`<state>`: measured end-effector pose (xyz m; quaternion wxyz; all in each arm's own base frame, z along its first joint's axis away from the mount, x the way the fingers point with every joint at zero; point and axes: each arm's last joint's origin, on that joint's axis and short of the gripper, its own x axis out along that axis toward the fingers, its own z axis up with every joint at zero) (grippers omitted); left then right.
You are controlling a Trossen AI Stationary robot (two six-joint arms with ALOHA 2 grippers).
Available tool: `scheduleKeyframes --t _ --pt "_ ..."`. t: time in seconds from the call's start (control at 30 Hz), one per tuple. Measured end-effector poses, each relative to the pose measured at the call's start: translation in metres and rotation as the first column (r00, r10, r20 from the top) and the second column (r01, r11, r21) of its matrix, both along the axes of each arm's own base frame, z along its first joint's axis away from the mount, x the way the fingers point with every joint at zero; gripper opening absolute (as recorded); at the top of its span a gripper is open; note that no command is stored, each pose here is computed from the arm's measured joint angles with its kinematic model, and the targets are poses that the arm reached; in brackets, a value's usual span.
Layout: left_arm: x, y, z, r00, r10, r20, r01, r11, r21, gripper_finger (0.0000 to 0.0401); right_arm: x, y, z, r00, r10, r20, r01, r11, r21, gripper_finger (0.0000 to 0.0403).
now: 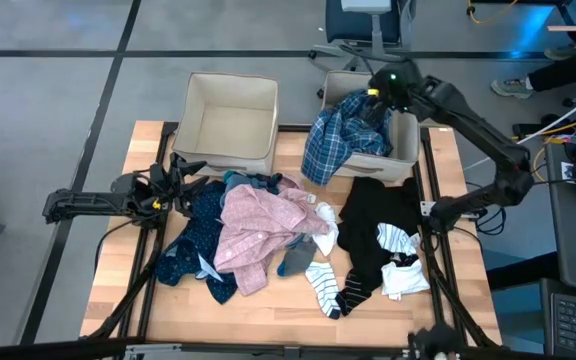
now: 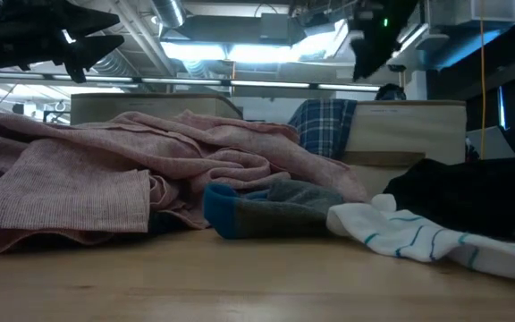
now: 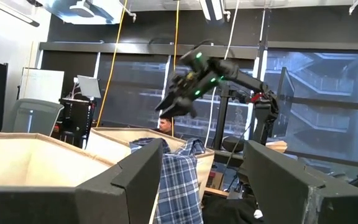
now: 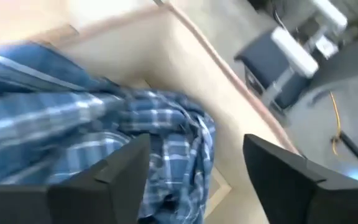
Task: Sort clothes
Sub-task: Put the blue pants into the right laundry organizer
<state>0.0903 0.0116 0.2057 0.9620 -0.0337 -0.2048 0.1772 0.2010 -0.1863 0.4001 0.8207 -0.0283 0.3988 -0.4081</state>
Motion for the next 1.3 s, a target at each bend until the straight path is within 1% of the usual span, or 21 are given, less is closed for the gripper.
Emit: scheduleKeyframes --t 0.07,0.13,0.2,0.3,0.37,0.47,0.53,0.6,0.63,0.67,0.8,0.87,1.03,1.17,1.3 --pt "0.0 0.0 0.0 1.0 0.0 0.0 0.0 1.0 0.0 0.0217 0.006 0.017 0.009 0.997 0.08 0.023 -0.08 0.997 -0.001 0.0276" --pt "0.0 0.0 0.0 1.0 0.0 0.0 0.0 1.0 0.0 0.0217 0.015 0.036 0.012 0.981 0.19 0.037 -0.19 0.982 0.005 0.0279" --pt "0.0 0.0 0.0 1.0 0.0 0.0 0.0 1.0 0.0 0.0217 0.026 0.055 0.012 0.958 0.285 0.037 -0.286 0.958 0.016 0.028" --pt "0.0 0.0 0.0 1.0 0.0 0.0 0.0 1.0 0.0 0.0217 0.043 0.079 0.006 0.918 0.396 0.024 -0.396 0.918 0.021 0.028" --pt "0.0 0.0 0.0 1.0 0.0 -0.001 0.0 1.0 0.0 0.0217 0.055 0.096 -0.004 0.877 0.48 -0.007 -0.48 0.877 0.013 0.028" --pt "0.0 0.0 0.0 1.0 0.0 -0.002 0.0 1.0 0.0 0.0217 0.072 0.118 -0.022 0.8 0.593 -0.092 -0.597 0.802 -0.017 0.028" --pt "0.0 0.0 0.0 1.0 0.0 -0.001 0.0 1.0 -0.001 0.0217 0.082 0.132 -0.035 0.738 0.654 -0.166 -0.669 0.742 -0.054 0.028" --pt "0.0 0.0 0.0 1.0 -0.001 0.0 0.001 1.0 -0.002 0.0217 0.091 0.143 -0.051 0.667 0.695 -0.269 -0.734 0.675 -0.074 0.028" --pt "0.0 0.0 0.0 1.0 -0.001 0.0 0.001 1.0 -0.002 0.0217 0.095 0.148 -0.06 0.634 0.703 -0.323 -0.758 0.648 -0.077 0.028" --pt "0.0 0.0 0.0 1.0 -0.001 0.0 0.001 1.0 -0.002 0.0217 0.099 0.151 -0.069 0.608 0.697 -0.38 -0.771 0.632 -0.074 0.028" --pt "0.0 0.0 0.0 1.0 -0.001 0.0 0.001 1.0 -0.002 0.0217 0.111 0.157 -0.101 0.522 0.629 -0.576 -0.792 0.608 -0.053 0.028" --pt "0.0 0.0 0.0 1.0 -0.001 0.001 0.001 1.0 -0.002 0.0217 0.117 0.158 -0.113 0.47 0.612 -0.636 -0.809 0.587 -0.032 0.028" --pt "0.0 0.0 0.0 1.0 -0.001 0.0 0.001 1.0 -0.002 0.0217 0.13 0.156 -0.135 0.351 0.605 -0.715 -0.844 0.535 0.039 0.028" --pt "0.0 0.0 0.0 1.0 0.0 -0.004 0.0 1.0 0.0 0.0217 0.139 0.148 -0.152 0.292 0.572 -0.767 -0.845 0.53 0.074 0.028" --pt "0.0 0.0 0.0 1.0 0.0 -0.005 0.0 1.0 0.0 0.0217 0.145 0.137 -0.168 0.246 0.479 -0.843 -0.813 0.576 0.09 0.0279"
